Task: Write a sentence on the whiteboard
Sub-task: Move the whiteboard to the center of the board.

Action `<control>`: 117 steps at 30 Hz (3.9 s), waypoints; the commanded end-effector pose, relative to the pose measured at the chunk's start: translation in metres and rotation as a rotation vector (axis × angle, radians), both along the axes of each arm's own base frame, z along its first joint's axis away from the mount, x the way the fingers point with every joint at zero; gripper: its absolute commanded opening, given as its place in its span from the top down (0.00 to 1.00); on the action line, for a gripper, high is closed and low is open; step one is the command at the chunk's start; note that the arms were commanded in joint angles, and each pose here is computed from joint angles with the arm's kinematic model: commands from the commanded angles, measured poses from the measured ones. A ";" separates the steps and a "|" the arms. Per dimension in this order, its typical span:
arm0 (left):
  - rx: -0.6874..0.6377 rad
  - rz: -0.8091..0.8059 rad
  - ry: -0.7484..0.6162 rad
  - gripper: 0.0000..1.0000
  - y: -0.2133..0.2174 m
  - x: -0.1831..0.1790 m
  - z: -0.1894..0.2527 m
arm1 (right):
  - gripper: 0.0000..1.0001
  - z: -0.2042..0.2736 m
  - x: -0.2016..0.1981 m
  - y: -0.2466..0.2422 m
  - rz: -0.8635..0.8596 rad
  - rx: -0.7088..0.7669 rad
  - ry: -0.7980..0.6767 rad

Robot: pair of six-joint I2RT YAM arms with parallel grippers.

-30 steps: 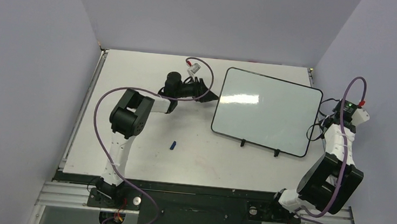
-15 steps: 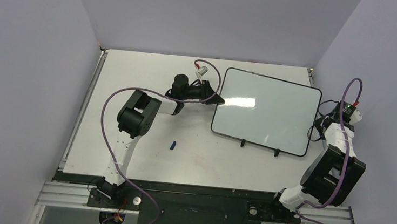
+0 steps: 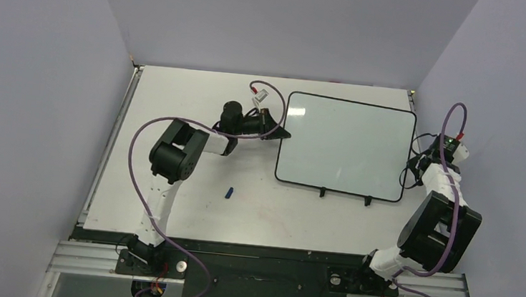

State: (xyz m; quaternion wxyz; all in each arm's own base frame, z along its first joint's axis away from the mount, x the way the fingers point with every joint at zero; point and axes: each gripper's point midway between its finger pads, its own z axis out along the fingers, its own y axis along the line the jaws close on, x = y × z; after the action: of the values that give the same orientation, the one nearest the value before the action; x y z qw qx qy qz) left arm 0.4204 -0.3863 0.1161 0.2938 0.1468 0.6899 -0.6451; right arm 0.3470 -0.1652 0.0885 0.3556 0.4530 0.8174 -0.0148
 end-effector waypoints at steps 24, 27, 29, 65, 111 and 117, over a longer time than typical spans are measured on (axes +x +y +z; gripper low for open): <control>0.110 0.244 -0.242 1.00 0.105 -0.051 0.036 | 1.00 -0.024 0.039 0.220 0.441 0.174 -0.049; 0.148 0.274 -0.253 1.00 0.116 -0.057 0.040 | 1.00 -0.024 0.042 0.241 0.477 0.204 -0.067; 0.168 0.295 -0.267 1.00 0.123 -0.060 0.043 | 1.00 -0.022 0.042 0.257 0.504 0.225 -0.079; 0.293 0.488 -0.462 1.00 0.177 -0.102 0.064 | 1.00 0.118 0.022 0.246 0.438 -0.168 -0.300; 0.419 0.397 -0.444 0.82 0.125 -0.089 0.008 | 1.00 0.117 0.050 0.158 0.359 -0.129 -0.306; 0.413 0.394 -0.456 0.79 0.125 -0.089 0.013 | 1.00 0.115 0.052 0.159 0.361 -0.125 -0.298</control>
State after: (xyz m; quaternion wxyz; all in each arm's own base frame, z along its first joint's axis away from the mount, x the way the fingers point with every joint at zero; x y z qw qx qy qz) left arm 0.3204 -0.2673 0.1230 0.4874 0.1790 0.7509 -0.4080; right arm 0.3988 -0.0048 0.1960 0.4854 0.2772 0.8266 0.0650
